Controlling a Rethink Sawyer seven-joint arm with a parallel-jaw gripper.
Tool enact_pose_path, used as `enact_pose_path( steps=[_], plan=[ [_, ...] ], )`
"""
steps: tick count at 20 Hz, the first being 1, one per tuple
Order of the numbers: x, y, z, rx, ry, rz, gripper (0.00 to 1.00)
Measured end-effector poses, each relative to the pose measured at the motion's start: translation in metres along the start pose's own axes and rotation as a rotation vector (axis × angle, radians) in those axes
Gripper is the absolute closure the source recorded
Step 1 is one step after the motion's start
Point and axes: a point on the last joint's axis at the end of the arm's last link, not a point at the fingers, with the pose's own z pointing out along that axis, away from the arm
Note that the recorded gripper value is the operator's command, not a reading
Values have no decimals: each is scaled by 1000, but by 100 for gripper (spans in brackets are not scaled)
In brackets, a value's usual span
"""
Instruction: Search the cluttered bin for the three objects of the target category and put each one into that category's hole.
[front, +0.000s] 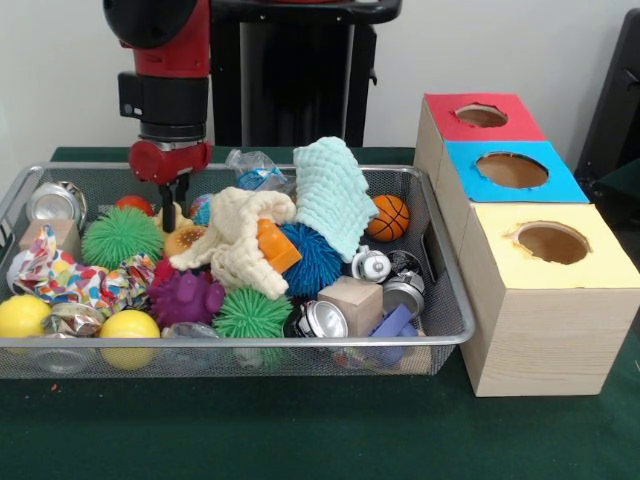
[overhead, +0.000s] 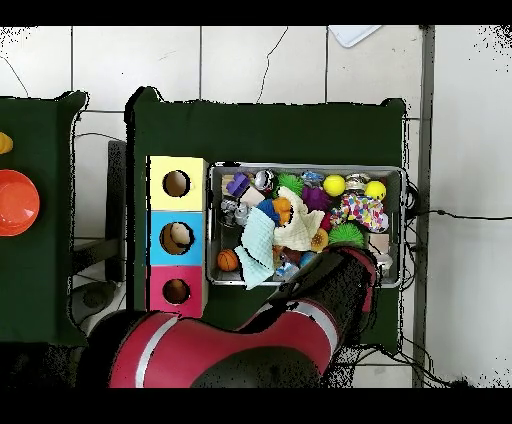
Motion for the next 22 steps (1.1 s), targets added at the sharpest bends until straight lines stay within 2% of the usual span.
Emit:
enact_pose_path(
  steps=[5,8,11,15,18,22],
  plan=[
    [0,-1,-1,1,-4,1,100],
    [-1,-1,-2,-7,-2,-19,100],
    [-8,-1,-9,-45,-7,-82,100],
    [-23,-6,-28,-101,-25,-116,100],
    [-37,-13,-49,-146,-54,-97,100],
    [-63,-21,-84,-223,-121,-39,100]
  ],
)
